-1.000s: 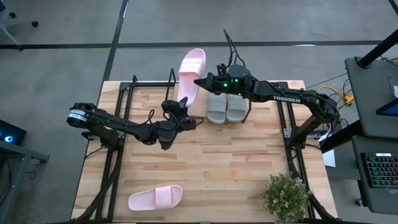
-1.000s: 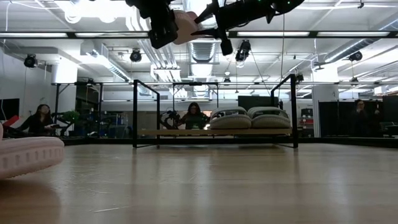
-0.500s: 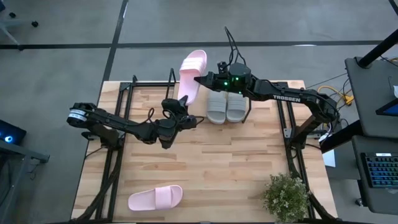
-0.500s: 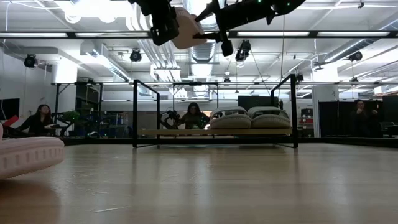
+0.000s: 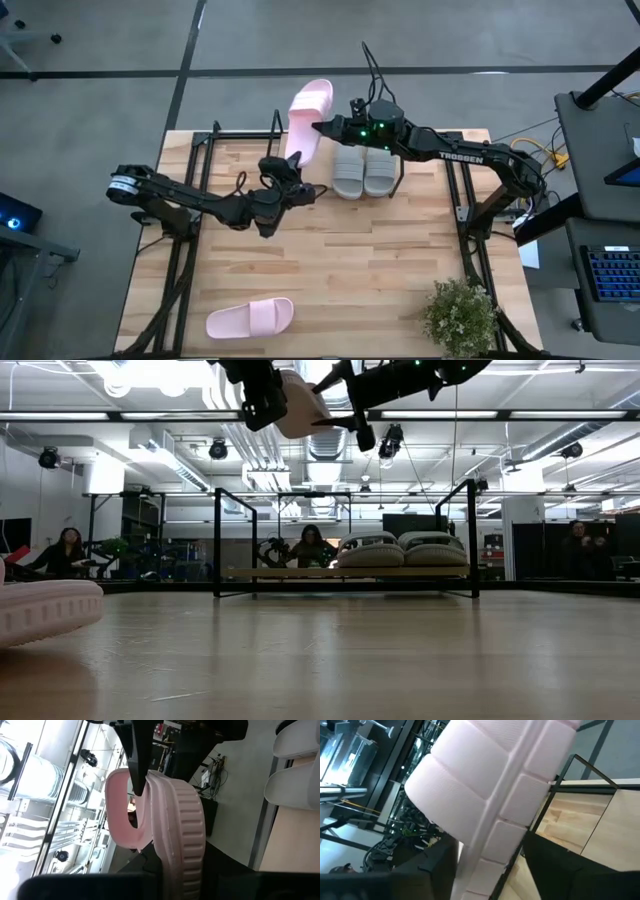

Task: Pick and place slides into the shelf
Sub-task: Put the top pink slipper on the shelf

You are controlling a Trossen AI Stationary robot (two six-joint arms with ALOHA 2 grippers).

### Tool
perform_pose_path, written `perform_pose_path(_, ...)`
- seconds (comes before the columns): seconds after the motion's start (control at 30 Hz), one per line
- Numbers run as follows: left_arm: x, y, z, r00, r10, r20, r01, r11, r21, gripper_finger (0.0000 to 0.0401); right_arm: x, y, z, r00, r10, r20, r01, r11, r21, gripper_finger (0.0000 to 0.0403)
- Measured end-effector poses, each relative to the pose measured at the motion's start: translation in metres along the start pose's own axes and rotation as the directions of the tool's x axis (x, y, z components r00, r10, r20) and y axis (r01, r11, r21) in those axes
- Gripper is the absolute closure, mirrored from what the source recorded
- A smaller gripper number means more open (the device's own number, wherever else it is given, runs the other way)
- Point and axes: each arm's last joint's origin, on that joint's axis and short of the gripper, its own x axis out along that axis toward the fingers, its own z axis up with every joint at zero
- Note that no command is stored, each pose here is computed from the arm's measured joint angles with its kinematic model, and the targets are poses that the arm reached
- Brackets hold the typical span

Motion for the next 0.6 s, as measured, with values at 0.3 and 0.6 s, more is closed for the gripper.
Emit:
perform_pose_path(0.3,0.009,0.002,-0.004,0.999,0.015,-0.040,-0.015,1.000,0.001,0.0357,0.000,0.000,-0.001,1.000,0.007,-0.015,-0.007,1.000,0.003,0.0115)
perform_pose_path(0.6,0.010,0.013,-0.009,0.998,0.023,-0.054,-0.024,1.000,-0.013,0.0357,-0.012,0.008,0.009,0.999,0.038,0.000,-0.038,0.999,-0.013,0.0104)
